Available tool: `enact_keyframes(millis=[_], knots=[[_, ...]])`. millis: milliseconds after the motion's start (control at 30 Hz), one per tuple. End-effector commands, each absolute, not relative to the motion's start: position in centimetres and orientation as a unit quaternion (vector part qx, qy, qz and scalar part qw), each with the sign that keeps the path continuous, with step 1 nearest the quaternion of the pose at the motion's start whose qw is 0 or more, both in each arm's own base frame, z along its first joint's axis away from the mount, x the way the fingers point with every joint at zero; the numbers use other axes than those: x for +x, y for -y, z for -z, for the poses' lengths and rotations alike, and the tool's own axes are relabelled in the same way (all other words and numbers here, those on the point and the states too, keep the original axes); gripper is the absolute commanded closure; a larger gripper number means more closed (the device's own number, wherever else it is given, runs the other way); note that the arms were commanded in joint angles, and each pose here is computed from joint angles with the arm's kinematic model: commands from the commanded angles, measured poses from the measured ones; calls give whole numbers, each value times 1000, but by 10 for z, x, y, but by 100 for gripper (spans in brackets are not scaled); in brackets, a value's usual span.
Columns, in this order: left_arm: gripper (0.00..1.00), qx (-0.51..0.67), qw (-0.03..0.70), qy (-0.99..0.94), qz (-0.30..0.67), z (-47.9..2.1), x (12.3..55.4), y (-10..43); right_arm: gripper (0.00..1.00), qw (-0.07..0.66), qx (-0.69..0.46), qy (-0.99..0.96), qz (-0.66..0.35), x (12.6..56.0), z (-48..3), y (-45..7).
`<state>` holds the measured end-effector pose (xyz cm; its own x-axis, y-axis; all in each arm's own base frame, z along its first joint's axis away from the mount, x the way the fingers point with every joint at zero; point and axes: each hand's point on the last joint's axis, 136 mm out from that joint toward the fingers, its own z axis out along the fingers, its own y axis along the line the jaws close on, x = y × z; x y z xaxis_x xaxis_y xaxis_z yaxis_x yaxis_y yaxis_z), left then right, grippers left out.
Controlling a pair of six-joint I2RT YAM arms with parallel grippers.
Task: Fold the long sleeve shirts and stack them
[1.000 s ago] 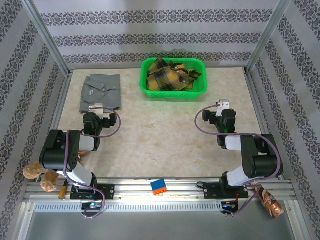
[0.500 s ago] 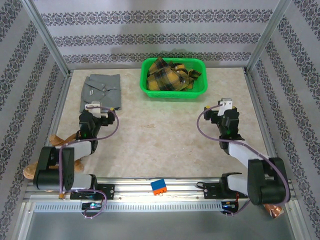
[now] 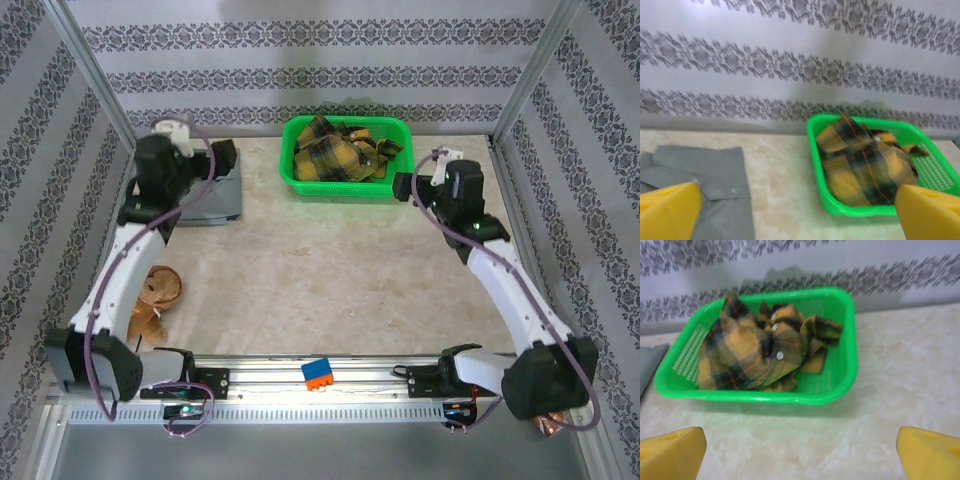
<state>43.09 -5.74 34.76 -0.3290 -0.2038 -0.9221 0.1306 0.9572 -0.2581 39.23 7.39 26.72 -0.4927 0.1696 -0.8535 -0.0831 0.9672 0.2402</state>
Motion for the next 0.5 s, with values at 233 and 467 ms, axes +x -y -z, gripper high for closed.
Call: enact_keyframes(millis=[233,467], knots=[[1,59,276,-943,175,-254,417,182,2,328,40,-924,-194,464,-232,-136],[1,46,244,-947,202,-233,409,208,3,312,32,-924,-219,520,-205,-183]])
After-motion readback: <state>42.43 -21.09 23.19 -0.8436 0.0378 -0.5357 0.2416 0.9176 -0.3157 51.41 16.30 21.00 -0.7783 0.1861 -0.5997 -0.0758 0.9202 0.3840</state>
